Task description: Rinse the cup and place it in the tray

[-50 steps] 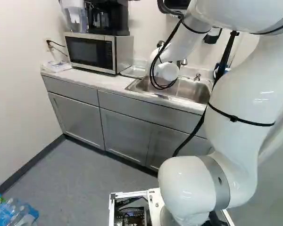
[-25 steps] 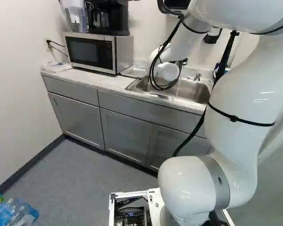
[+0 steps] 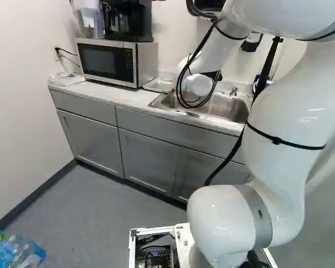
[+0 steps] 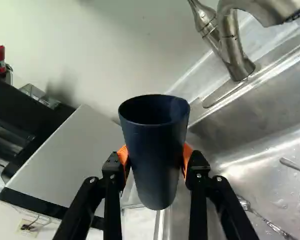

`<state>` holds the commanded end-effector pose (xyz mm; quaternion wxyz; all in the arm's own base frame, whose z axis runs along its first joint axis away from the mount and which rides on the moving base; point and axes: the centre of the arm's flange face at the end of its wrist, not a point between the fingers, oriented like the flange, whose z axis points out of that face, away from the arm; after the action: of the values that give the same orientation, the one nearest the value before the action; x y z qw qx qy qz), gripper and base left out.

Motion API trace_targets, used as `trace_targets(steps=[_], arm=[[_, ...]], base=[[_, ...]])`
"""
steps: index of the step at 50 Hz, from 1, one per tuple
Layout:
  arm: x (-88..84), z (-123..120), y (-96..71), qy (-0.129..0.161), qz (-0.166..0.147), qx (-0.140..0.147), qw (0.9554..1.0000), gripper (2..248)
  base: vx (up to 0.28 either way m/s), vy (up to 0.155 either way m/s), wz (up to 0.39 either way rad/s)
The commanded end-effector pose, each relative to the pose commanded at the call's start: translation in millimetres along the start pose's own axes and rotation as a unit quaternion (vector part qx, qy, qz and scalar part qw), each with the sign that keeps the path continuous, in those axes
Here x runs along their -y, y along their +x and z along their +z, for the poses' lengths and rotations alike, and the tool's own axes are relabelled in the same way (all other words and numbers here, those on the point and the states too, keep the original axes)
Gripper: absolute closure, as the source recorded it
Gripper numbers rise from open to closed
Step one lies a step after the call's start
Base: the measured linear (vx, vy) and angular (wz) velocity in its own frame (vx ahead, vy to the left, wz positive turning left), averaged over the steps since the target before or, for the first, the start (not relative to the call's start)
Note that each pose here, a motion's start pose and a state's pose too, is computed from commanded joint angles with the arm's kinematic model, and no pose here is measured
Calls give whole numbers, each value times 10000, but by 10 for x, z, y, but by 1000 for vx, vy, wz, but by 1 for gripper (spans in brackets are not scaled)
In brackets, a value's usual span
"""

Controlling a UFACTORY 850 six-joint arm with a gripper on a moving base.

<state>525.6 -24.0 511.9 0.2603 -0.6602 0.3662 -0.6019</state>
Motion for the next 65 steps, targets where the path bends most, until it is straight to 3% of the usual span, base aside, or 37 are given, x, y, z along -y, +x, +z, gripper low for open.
trace_targets(steps=[16,32,49,65], arm=[[0,0,0,0,840,0,9965,128],[0,0,0,0,1674,0,9859,128],[0,0,0,0,2547,0,9670,128],[0,0,0,0,3349,0,9422,128]], base=[[0,0,0],[0,0,0],[0,0,0],[0,0,0]])
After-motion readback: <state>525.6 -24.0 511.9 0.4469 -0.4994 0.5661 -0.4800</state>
